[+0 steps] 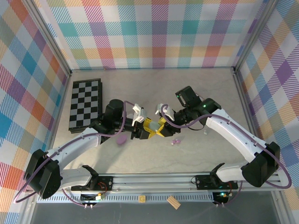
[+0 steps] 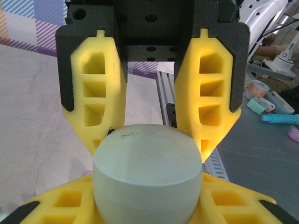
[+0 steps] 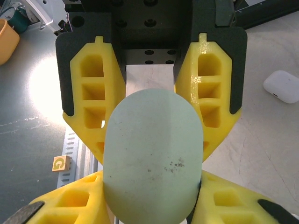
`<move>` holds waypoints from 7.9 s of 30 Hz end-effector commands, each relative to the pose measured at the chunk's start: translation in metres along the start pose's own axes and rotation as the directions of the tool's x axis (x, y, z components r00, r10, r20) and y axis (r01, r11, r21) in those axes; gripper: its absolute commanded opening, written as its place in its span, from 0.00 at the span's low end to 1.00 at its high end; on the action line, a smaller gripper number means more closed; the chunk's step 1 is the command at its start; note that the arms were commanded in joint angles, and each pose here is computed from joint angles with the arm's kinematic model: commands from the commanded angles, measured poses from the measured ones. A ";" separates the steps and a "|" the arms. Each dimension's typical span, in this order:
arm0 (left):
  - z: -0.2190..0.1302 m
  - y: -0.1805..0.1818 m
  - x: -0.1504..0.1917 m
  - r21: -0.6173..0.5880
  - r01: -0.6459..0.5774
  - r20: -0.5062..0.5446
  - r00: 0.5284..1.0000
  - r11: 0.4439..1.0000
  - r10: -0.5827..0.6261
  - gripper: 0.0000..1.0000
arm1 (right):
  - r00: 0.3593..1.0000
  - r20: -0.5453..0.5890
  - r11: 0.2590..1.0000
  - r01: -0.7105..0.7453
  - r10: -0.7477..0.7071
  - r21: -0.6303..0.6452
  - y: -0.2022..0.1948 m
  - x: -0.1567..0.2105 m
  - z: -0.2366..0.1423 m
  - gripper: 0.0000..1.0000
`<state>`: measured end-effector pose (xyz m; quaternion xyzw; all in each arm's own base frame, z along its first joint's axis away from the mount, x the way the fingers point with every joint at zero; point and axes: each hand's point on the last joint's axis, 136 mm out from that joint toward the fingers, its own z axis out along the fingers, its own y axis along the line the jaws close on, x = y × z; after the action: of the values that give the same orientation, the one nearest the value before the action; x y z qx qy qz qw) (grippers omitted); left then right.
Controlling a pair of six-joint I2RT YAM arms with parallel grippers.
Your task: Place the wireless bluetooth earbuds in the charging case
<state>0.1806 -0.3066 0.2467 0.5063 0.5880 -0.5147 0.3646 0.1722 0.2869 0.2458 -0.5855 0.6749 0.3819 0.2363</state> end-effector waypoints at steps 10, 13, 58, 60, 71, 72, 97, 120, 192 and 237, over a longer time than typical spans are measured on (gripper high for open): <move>0.001 -0.017 -0.016 0.056 -0.140 0.050 0.989 0.989 0.137 0.37 | 0.998 0.062 0.995 0.022 -0.028 0.099 -0.013 -0.014 -0.013 0.64; 0.000 -0.017 -0.016 0.047 -0.151 0.050 0.988 0.987 0.149 0.37 | 0.997 0.074 0.992 0.004 -0.013 0.127 -0.018 -0.016 -0.017 0.64; -0.007 0.002 -0.033 -0.091 -0.173 0.232 0.954 0.981 0.190 0.38 | 0.569 0.708 0.497 -0.796 0.417 0.347 -0.148 0.039 -0.142 0.88; -0.007 0.000 -0.033 -0.081 -0.168 0.236 0.954 0.982 0.183 0.38 | 0.519 0.687 0.420 -0.846 0.508 0.328 -0.161 0.063 -0.130 0.87; -0.006 0.002 -0.032 -0.080 -0.162 0.242 0.954 0.984 0.177 0.38 | 0.283 0.456 0.230 -0.958 0.844 0.169 -0.195 0.137 -0.018 0.68; -0.006 0.002 -0.032 -0.084 -0.163 0.244 0.953 0.983 0.179 0.38 | 0.275 0.443 0.221 -0.960 0.853 0.170 -0.197 0.140 -0.009 0.68; -0.010 0.010 -0.031 -0.151 -0.151 0.267 0.945 0.977 0.188 0.38 | 0.270 0.259 0.225 -0.956 0.927 0.189 -0.203 0.151 0.089 0.51; -0.013 0.007 -0.029 -0.162 -0.162 0.253 0.947 0.973 0.200 0.38 | 0.283 0.199 0.219 -0.931 0.938 0.290 -0.196 0.157 0.100 0.36; -0.025 0.132 -0.006 -0.678 -0.152 0.182 0.913 0.719 0.364 0.37 | 0.464 0.562 0.209 -0.864 0.684 0.458 -0.133 0.052 -0.053 0.20; -0.024 0.124 -0.004 -0.657 -0.188 0.155 0.914 0.730 0.375 0.37 | 0.627 0.403 0.519 -0.779 0.667 0.352 -0.120 -0.049 0.027 0.24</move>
<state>0.3092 -0.2905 0.2024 0.3581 0.6165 -0.2875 0.6395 0.2989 0.3273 0.2382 -0.1046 0.9043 0.3122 0.2718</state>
